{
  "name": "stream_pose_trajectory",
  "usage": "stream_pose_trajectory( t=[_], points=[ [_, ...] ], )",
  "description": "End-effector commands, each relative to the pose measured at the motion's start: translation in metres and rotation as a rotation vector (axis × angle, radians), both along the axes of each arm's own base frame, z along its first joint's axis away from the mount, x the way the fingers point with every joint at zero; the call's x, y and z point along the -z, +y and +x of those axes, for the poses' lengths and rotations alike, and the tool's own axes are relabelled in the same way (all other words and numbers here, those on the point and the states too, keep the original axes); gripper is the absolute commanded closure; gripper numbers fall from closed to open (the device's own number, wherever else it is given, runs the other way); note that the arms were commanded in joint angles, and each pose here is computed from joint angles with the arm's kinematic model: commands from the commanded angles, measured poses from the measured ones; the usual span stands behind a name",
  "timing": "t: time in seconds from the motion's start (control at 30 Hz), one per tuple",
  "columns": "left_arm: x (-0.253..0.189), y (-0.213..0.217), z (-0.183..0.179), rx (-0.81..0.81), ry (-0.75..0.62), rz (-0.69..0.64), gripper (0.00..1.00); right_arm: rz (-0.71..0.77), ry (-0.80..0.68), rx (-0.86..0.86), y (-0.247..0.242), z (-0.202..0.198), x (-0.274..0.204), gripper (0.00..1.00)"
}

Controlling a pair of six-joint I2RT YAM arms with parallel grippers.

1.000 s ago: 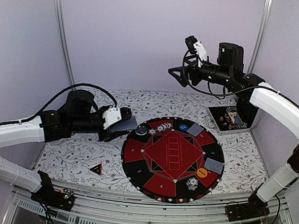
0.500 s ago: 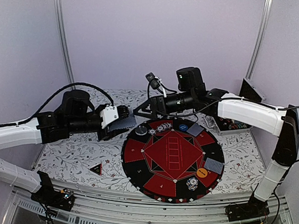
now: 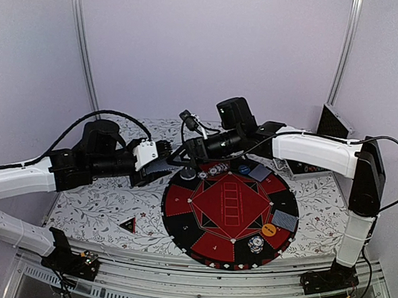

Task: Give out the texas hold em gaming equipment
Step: Pick up the poker card from the face-down deck piles.

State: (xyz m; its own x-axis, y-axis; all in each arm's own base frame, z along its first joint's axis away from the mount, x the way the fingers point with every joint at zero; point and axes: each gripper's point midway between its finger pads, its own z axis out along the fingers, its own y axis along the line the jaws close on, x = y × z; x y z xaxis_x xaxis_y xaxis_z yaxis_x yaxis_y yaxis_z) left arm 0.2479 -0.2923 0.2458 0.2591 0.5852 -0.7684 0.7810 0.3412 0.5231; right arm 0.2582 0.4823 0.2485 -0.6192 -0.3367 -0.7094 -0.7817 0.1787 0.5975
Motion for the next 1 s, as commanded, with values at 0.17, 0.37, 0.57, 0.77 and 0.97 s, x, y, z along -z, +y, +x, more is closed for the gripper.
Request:
stream_pose_trajectory(
  t=[0.17, 0.37, 0.57, 0.77, 0.97],
  points=[
    [-0.009, 0.002, 0.003, -0.008, -0.041, -0.025, 0.37, -0.061, -0.022, 0.005, -0.011, 0.004, -0.011, 0.37],
    [-0.008, 0.001, 0.002, -0.006, -0.040, -0.026, 0.37, -0.032, -0.016, -0.050, -0.002, -0.006, -0.023, 0.58],
    [-0.008, 0.002, 0.005, -0.022, -0.040, -0.022, 0.37, -0.049, -0.016, -0.049, -0.002, -0.009, -0.030, 0.82],
    [-0.007, 0.003, 0.005, -0.026, -0.040, -0.020, 0.37, -0.133, -0.022, -0.017, -0.011, -0.005, -0.021, 0.98],
    [-0.006, 0.003, 0.005, -0.025, -0.038, -0.018, 0.36, -0.150, -0.061, -0.003, -0.016, -0.004, -0.030, 0.88]
  ],
)
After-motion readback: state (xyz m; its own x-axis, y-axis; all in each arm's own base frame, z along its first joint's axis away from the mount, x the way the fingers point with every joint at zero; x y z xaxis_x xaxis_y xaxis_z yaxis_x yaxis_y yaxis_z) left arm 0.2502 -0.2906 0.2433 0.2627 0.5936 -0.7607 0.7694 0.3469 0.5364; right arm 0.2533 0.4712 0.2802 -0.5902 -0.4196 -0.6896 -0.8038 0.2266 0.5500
